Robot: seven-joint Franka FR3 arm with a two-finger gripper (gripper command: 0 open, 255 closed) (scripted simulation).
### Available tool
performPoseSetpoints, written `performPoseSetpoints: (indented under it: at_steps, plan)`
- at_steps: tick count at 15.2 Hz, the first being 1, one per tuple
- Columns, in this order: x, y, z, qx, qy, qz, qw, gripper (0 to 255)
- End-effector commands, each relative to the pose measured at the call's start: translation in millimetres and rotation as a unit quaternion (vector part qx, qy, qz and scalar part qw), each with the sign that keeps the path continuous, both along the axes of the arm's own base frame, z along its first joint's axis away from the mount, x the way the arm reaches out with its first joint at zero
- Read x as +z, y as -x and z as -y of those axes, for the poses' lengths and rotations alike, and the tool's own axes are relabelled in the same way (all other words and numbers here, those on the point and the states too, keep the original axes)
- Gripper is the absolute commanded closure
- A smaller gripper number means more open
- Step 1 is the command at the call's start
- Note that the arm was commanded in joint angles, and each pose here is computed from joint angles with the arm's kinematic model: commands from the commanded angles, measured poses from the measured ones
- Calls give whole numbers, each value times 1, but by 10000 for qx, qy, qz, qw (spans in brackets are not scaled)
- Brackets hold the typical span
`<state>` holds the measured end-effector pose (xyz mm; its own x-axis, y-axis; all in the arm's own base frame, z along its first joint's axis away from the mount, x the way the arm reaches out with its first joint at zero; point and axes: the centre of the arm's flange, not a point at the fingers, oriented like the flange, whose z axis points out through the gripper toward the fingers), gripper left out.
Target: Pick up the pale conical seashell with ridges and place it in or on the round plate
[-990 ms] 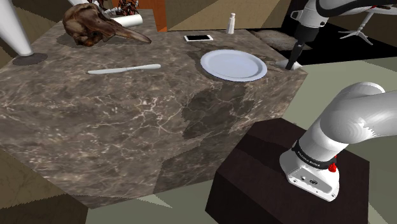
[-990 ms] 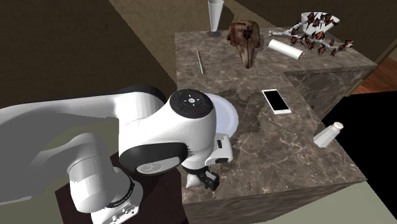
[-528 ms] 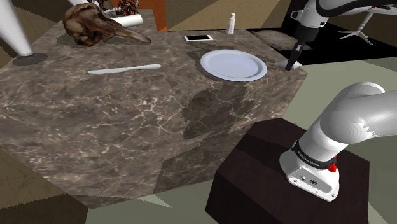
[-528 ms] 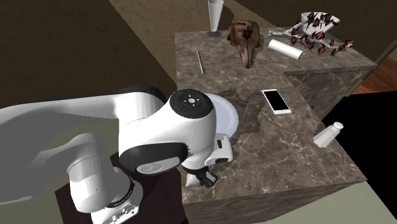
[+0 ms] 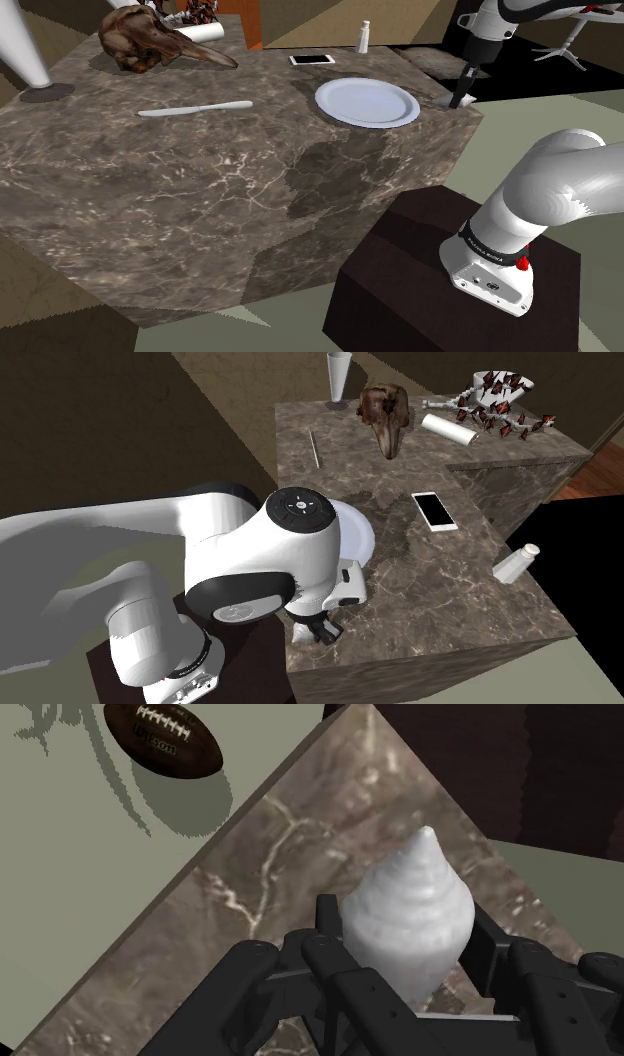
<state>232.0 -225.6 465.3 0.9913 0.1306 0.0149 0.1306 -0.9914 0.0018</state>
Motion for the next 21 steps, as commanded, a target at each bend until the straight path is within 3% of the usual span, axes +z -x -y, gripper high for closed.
performPoseSetpoints:
  at_steps: [1, 15, 21]
  plan:
    - [10, 1, 1, 0, 0, 0, 10000, 255]
    - [81, 1, 1, 0, 0, 0, 10000, 255]
    - [79, -58, -52, 0, 0, 0, 10000, 255]
